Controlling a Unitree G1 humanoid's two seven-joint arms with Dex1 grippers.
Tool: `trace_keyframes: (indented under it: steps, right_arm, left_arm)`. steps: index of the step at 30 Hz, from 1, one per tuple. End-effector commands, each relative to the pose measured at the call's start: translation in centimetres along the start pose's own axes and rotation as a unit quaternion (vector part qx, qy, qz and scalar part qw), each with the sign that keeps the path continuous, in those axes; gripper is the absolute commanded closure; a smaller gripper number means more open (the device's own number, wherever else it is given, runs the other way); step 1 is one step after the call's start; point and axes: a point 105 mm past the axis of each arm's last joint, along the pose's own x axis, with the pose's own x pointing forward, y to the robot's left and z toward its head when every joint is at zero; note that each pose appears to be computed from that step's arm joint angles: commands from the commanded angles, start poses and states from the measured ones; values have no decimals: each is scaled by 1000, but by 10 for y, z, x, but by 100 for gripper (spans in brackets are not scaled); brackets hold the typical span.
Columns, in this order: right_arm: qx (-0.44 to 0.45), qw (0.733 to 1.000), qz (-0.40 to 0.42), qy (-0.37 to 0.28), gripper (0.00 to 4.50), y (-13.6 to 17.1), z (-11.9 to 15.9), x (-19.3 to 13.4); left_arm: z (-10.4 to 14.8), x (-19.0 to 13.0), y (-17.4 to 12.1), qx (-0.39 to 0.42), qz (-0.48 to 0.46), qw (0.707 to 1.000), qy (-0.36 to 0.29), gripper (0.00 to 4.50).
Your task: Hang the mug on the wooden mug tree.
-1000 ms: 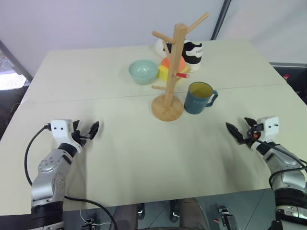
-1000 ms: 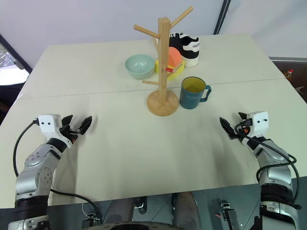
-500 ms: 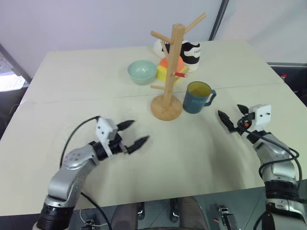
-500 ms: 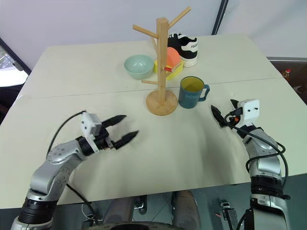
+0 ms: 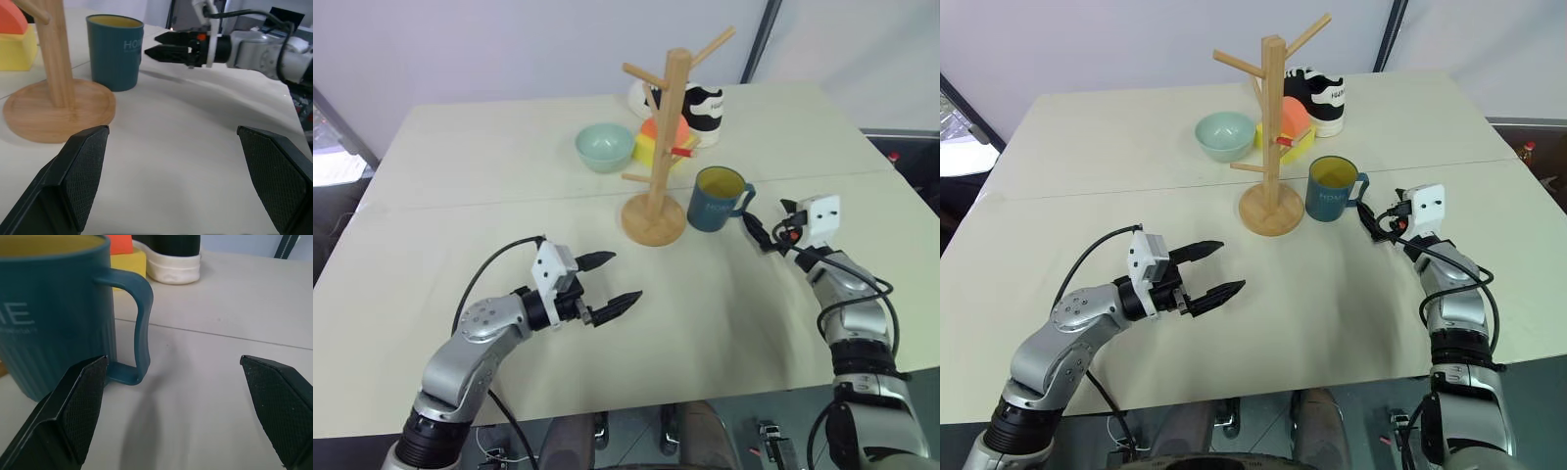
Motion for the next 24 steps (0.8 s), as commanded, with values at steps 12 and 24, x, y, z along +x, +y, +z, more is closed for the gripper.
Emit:
trace_keyframes:
  steps: [12, 24]
  right_arm:
    - [1, 1000, 0, -15, 2, 3, 4, 26]
    - [32, 998, 39, -21, 266, 19, 4, 46]
  left_arm:
    - [17, 6, -4, 21, -11, 999, -23, 0]
    - [20, 8, -2, 26, -8, 999, -26, 0]
